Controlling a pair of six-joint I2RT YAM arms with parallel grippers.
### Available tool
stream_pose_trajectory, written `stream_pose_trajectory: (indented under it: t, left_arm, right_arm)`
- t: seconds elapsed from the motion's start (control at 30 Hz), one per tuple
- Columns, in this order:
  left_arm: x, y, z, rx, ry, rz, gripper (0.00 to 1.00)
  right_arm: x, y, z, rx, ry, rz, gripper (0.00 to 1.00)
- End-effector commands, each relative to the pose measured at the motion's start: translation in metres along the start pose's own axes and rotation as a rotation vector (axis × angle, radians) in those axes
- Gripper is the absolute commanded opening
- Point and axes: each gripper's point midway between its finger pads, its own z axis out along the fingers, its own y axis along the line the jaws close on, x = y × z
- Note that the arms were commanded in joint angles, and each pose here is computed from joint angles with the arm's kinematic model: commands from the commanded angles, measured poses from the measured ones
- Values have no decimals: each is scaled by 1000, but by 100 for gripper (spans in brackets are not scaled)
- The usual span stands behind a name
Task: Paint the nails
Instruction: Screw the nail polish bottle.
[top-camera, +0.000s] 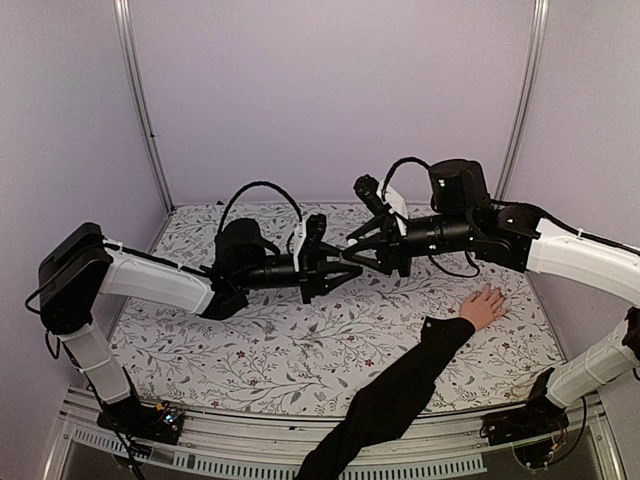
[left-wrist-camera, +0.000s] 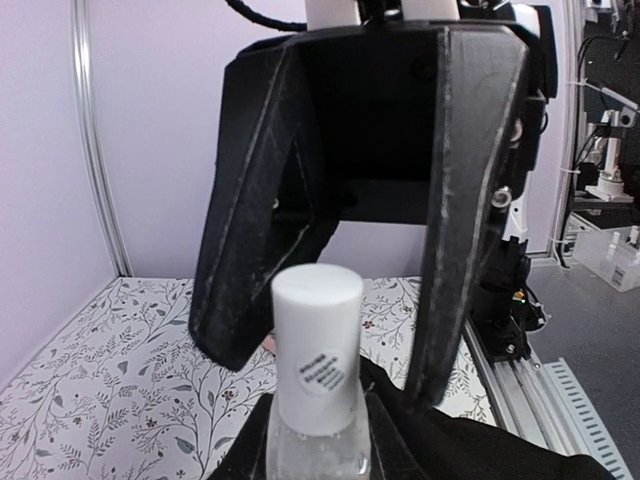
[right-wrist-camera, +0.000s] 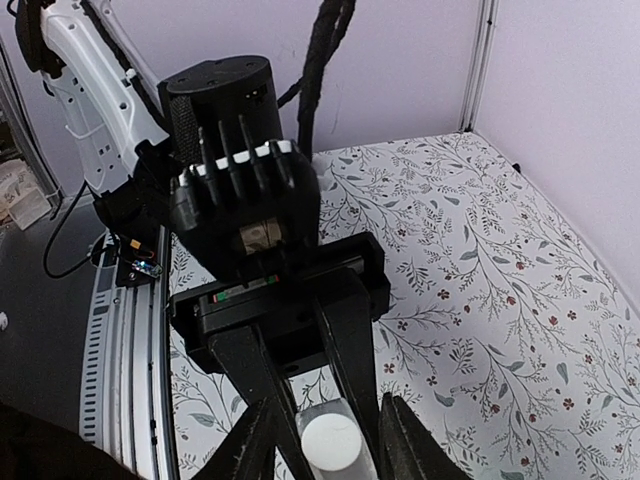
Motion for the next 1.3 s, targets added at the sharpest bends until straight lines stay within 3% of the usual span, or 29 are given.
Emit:
stream_pose_trajectory:
  t: [0.0,0.23,0.43,1.27]
  left_arm:
    - [-9,-9,4,68,-20,34,0]
    - [-13,-21,3,138,-39,29,0]
    - [-15,-17,3,116,-47,25,0]
    - [-12,73,2,-402,-24,25,0]
  right_arm:
    - [-6,7,2,-57,-1,-29,32]
    - [-4,18,3,-124,-4,-56,22]
    - [-4,18,4,-126,-8,-53,0]
    - [6,-70,40,299,-33,235,0]
